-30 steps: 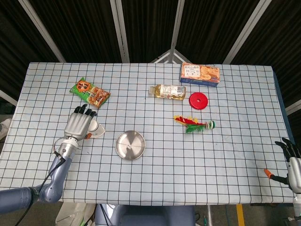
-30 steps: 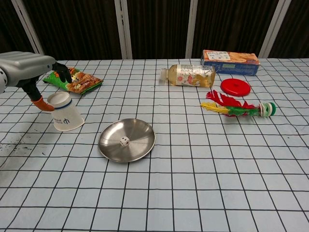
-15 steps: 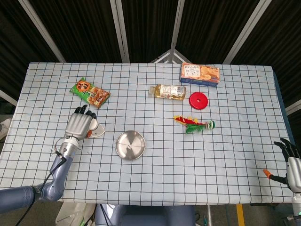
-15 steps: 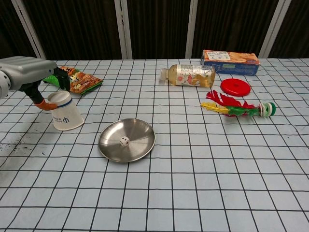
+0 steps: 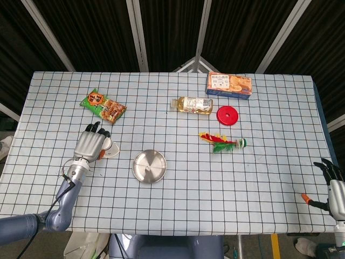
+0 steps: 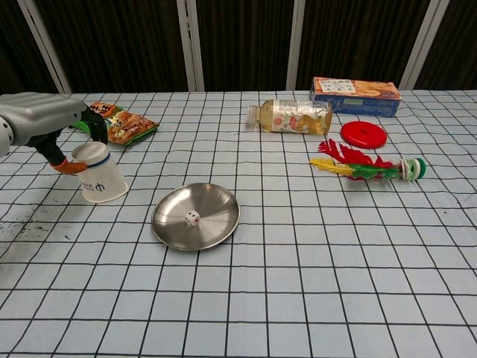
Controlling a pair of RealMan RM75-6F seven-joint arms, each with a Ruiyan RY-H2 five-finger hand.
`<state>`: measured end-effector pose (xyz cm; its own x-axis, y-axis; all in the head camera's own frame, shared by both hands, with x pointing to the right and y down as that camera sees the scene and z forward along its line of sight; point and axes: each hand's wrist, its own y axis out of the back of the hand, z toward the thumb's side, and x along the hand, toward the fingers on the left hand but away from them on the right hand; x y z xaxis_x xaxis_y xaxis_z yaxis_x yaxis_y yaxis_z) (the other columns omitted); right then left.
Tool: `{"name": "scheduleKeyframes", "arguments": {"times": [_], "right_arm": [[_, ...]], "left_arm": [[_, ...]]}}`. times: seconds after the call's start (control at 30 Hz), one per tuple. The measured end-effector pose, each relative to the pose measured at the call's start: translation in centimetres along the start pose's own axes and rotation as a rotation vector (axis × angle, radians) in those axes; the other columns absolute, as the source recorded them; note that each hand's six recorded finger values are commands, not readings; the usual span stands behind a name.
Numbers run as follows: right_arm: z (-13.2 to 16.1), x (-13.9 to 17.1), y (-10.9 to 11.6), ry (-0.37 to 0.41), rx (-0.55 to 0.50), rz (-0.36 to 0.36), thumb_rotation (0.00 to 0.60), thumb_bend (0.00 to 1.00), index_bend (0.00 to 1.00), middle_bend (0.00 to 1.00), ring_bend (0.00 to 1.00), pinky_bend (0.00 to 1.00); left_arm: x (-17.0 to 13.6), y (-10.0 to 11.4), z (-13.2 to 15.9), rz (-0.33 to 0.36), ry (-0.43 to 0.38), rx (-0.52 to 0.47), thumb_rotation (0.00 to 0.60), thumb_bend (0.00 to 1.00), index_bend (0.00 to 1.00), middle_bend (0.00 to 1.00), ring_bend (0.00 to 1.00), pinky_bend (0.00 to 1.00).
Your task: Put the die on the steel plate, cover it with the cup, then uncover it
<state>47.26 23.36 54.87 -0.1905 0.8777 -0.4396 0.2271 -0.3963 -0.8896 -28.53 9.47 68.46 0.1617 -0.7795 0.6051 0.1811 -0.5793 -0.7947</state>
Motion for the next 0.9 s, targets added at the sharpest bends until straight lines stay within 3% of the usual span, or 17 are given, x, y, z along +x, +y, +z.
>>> {"name": "scheduleKeyframes", "arguments": {"times": [0.53,0.9], "right_arm": [[-0.09,0.04,0.12,-0.005,-0.004,0.0,0.6,0.1,0.21,0.13,0.14,0.03],[-0.08,0.02,0.13,-0.006,-0.005,0.003,0.6,0.1,0.21,0.13,0.14,0.03]], "left_arm": [[-0.58,-0.6,0.32,-0.017,-0.012,0.033,0.6,0.5,0.32,0.28,0.07,0.13],[-0.91,-0.81,0.36,-0.024,-0.01,0.049,0.6,0.56,0.35,0.39,0.08,0.13]]}}
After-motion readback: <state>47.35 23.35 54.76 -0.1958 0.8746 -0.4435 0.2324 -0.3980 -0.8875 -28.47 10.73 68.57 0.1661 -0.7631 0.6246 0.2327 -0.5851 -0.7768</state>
